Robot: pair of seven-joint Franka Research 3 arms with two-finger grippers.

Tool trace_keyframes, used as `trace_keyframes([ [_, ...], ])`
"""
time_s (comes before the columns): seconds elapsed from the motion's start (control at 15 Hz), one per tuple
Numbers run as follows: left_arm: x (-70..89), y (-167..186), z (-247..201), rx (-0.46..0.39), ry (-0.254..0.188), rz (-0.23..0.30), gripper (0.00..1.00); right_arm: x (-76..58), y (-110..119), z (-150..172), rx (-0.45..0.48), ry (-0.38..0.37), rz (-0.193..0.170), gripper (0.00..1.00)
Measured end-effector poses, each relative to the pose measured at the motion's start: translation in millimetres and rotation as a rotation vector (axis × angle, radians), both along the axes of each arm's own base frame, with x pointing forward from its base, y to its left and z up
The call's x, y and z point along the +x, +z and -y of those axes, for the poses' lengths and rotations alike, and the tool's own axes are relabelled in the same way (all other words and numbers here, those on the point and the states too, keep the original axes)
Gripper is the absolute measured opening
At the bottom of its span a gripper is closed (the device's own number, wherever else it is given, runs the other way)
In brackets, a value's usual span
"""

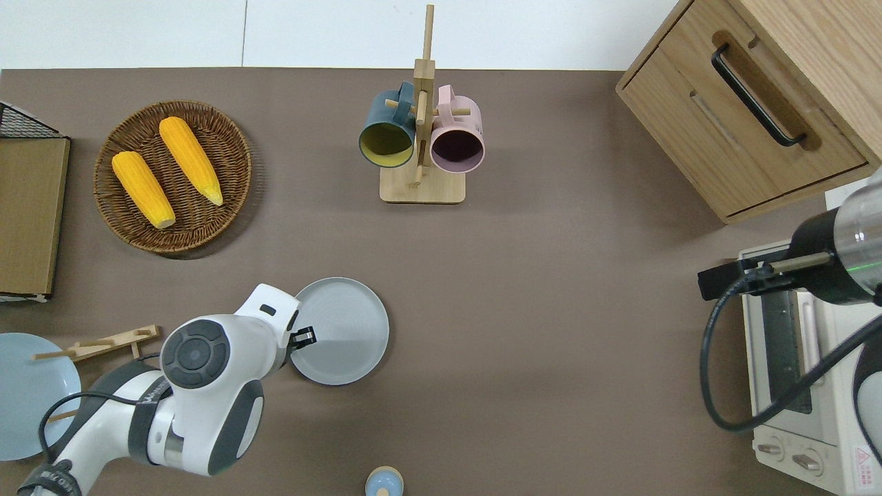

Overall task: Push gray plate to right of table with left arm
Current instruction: 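Push the gray plate with the left gripper toward the toaster oven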

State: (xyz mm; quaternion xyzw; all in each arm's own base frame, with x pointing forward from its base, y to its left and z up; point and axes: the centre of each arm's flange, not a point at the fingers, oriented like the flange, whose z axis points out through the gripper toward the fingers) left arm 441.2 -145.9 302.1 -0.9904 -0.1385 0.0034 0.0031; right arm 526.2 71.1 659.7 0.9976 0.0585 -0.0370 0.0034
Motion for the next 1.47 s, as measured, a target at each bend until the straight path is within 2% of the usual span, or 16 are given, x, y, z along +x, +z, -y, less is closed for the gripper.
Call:
trace_keyframes([
  [0.47,-9.9,1,109,-0.036,0.110,0.004,0.05,0.0,0,0,0.000,0.000,0.000,0.99],
  [0.73,-23.2,2,176,-0.069,0.161,-0.005,0.05,0.0,0,0,0.000,0.000,0.000,0.99],
  [0.93,-37.0,4,216,-0.070,0.178,-0.008,0.05,0.0,0,0,0.000,0.000,0.000,0.99],
  [1.2,-49.5,3,260,-0.057,0.203,0.014,0.05,0.0,0,0,0.000,0.000,0.000,0.99],
  [1.47,-53.2,4,283,-0.057,0.213,0.022,0.05,0.0,0,0,0.000,0.000,0.000,0.99],
])
